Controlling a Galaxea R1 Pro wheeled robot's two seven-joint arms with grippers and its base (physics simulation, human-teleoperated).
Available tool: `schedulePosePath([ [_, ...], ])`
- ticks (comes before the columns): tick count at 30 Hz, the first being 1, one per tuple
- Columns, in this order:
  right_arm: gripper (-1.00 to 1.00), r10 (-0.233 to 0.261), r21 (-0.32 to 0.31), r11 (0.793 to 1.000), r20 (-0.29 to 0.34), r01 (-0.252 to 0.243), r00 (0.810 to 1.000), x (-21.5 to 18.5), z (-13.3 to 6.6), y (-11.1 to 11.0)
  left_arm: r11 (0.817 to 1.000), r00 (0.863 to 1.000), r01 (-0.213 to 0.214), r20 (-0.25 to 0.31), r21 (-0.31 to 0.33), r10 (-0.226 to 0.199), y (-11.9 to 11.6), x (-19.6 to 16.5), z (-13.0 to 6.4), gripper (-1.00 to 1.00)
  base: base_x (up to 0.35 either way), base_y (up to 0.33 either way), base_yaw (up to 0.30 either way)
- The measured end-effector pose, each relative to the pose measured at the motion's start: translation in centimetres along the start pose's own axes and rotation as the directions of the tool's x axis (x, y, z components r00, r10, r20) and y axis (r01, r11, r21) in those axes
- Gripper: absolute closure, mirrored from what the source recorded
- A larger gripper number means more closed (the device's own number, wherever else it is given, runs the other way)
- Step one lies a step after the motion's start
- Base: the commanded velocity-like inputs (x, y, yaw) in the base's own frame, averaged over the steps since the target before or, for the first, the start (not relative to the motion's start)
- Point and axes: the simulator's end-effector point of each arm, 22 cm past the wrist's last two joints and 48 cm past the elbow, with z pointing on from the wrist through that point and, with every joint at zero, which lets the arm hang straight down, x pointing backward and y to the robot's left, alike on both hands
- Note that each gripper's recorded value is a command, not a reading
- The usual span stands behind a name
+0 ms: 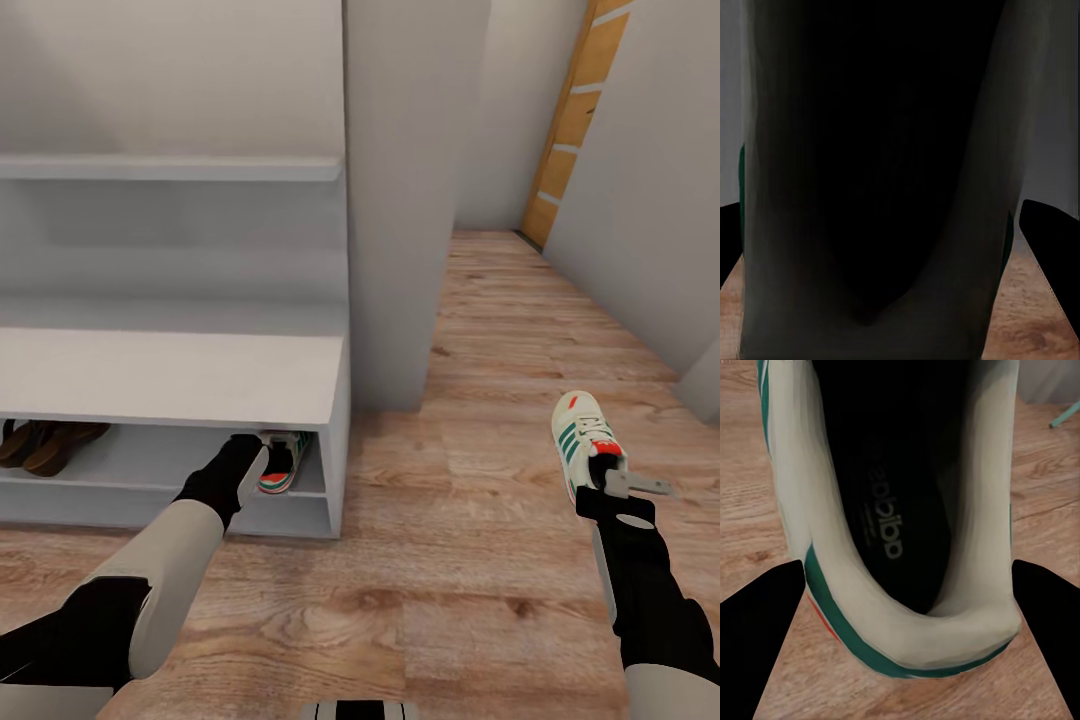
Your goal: Pick up the two gym shoes and the two sandals from the corridor floor and place them onto the hallstand (shoe rack) in the corridor, making sure they are on the rack and not on the floor. Arrange them so the two gym shoes are next to each other and the two sandals are next to each other.
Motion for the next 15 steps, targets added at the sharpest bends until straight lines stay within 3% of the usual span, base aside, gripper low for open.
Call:
schedulePosePath([
  [15, 1.0, 0.0, 0.0, 1.0, 0.0, 0.0, 1.0, -0.01, 0.0, -0.02, 1.0, 1.0, 0.0, -0.002, 0.0, 0.0, -0.04, 0.16, 0.04, 1.0, 0.02, -0.005, 0.0],
])
